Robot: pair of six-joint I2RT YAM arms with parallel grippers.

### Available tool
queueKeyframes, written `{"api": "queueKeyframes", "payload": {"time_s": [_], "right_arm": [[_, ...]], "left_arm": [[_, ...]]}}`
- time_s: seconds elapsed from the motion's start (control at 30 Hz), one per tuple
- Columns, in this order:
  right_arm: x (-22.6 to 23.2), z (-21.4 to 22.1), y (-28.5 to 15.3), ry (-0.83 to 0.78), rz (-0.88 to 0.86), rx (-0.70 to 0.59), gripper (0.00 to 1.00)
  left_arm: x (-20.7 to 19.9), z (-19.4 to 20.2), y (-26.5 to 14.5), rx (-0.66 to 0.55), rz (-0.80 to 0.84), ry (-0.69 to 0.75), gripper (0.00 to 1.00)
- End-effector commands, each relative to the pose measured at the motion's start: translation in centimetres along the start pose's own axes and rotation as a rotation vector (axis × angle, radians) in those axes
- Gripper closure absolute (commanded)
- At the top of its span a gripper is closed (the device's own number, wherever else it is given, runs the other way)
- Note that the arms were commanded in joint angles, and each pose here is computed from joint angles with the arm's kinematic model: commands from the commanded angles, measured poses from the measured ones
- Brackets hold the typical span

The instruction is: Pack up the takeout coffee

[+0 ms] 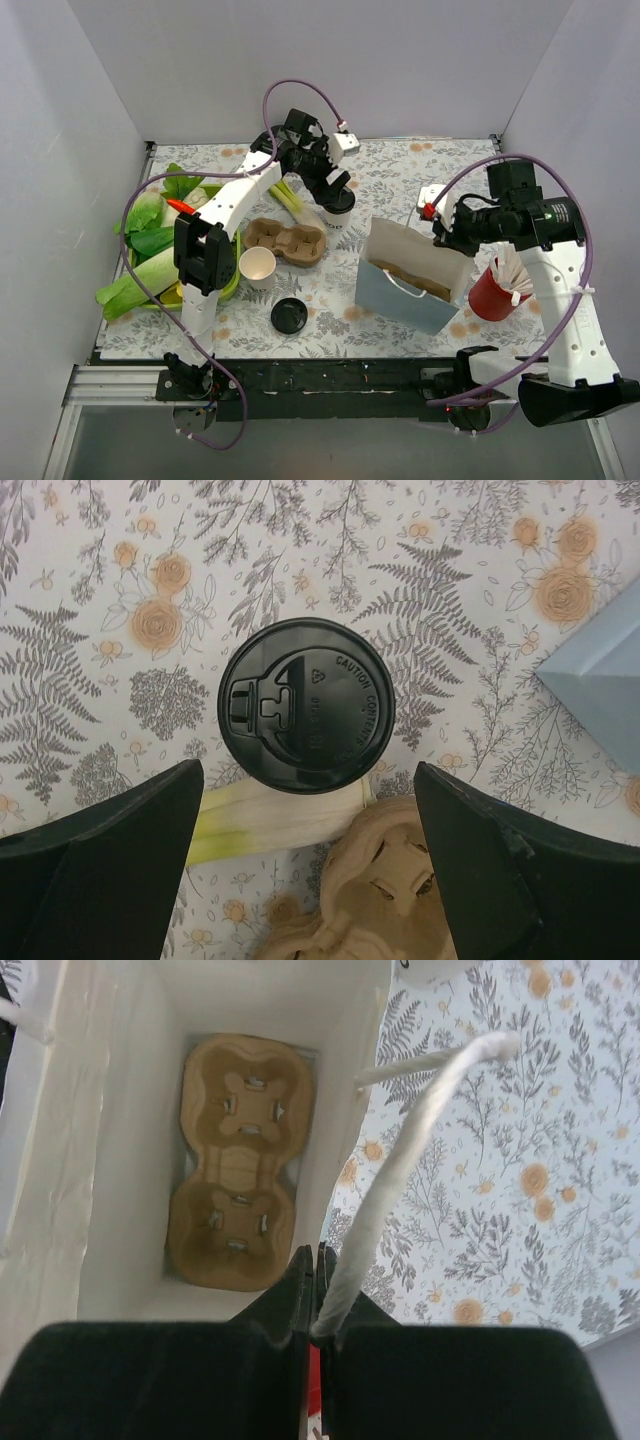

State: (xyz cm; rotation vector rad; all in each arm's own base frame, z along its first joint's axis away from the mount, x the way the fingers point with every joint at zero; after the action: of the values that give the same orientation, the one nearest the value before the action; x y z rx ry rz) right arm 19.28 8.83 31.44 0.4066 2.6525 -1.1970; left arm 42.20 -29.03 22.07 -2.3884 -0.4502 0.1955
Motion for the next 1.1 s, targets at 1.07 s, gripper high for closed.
{"api": "queueKeyframes", "payload": {"time_s": [1.07], "right_arm": [[-0.9, 2.6, 3.1, 0.248, -0.096, 0.005, 0.88]], "left_arm": [[0.7, 1.2, 5.1, 0.021, -0.033, -0.141, 0.09]]}}
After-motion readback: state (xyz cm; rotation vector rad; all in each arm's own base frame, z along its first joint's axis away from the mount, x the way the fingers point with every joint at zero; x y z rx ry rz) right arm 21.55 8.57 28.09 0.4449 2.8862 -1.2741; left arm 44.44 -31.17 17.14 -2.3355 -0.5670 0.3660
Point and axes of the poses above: each gripper's point midway between its finger pads, its own y axis out along the fingers, its own x axis along the line the jaws close on, z = x × y, the point moved 4 cm from there along -y, back along the fingers, and after that the axes turned 4 degrees about -y, right-handed, at the moved point
